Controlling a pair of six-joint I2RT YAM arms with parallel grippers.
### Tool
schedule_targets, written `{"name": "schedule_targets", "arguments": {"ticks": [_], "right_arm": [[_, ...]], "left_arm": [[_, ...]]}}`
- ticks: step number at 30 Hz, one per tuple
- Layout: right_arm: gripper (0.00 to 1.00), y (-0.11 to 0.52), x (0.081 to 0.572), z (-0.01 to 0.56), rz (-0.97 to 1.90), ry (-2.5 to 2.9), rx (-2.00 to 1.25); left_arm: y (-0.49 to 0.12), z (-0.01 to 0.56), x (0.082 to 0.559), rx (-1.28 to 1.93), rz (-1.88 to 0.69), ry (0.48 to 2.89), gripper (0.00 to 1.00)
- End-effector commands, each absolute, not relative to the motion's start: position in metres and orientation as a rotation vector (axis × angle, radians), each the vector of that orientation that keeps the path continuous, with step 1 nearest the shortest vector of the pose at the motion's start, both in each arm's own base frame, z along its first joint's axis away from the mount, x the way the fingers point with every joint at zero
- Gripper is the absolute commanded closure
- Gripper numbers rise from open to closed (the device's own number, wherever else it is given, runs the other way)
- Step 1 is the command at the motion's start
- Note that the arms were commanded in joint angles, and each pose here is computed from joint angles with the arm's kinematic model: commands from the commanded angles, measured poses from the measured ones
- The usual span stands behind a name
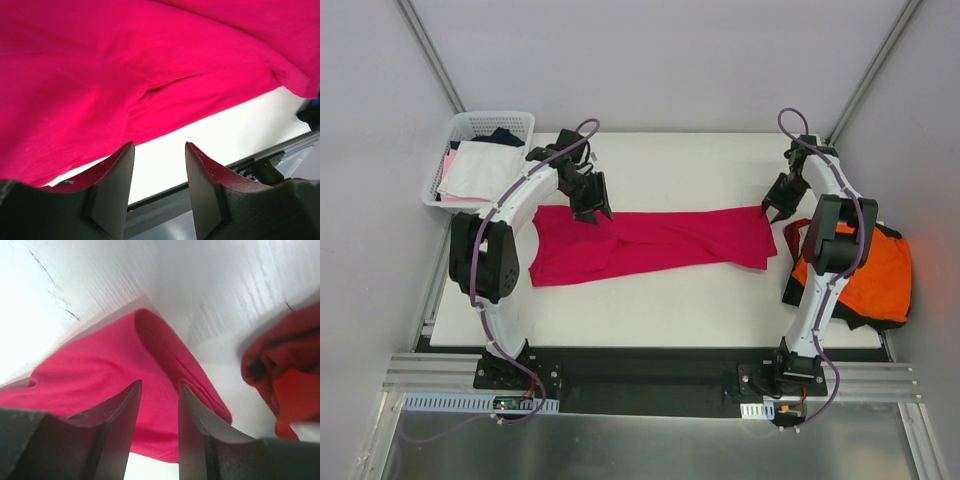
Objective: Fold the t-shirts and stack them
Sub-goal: Fold the tshirt
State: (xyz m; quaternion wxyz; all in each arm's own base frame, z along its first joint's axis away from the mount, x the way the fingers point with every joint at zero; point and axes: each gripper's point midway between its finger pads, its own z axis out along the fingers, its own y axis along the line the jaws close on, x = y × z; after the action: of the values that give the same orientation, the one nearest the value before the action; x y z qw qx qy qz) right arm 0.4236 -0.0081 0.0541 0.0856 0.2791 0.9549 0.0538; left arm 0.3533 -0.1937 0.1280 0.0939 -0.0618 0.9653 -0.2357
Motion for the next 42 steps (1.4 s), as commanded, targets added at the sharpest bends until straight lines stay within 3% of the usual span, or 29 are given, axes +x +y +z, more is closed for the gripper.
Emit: {"name": "schedule_targets", "arguments": {"ticks": [1,29,42], "right_arm": [[0.61,-0.004,0.449,0.062,0.242,2.797,0.810],[0.64,0.000,0.485,0.036,0.329,2.751,0.822],[0.69,-0.001,0.490,0.054,0.321,2.693,0.822]], "left_arm": [[-0.208,0.138,0.345,-0.140,-0.755,2.876,0.55],[-0.201,0.123,0.310,-0.153,-0.660,2.959,0.55],[-0.198,0.118,0.300,-0.146,-0.629,2.988,0.56]]}}
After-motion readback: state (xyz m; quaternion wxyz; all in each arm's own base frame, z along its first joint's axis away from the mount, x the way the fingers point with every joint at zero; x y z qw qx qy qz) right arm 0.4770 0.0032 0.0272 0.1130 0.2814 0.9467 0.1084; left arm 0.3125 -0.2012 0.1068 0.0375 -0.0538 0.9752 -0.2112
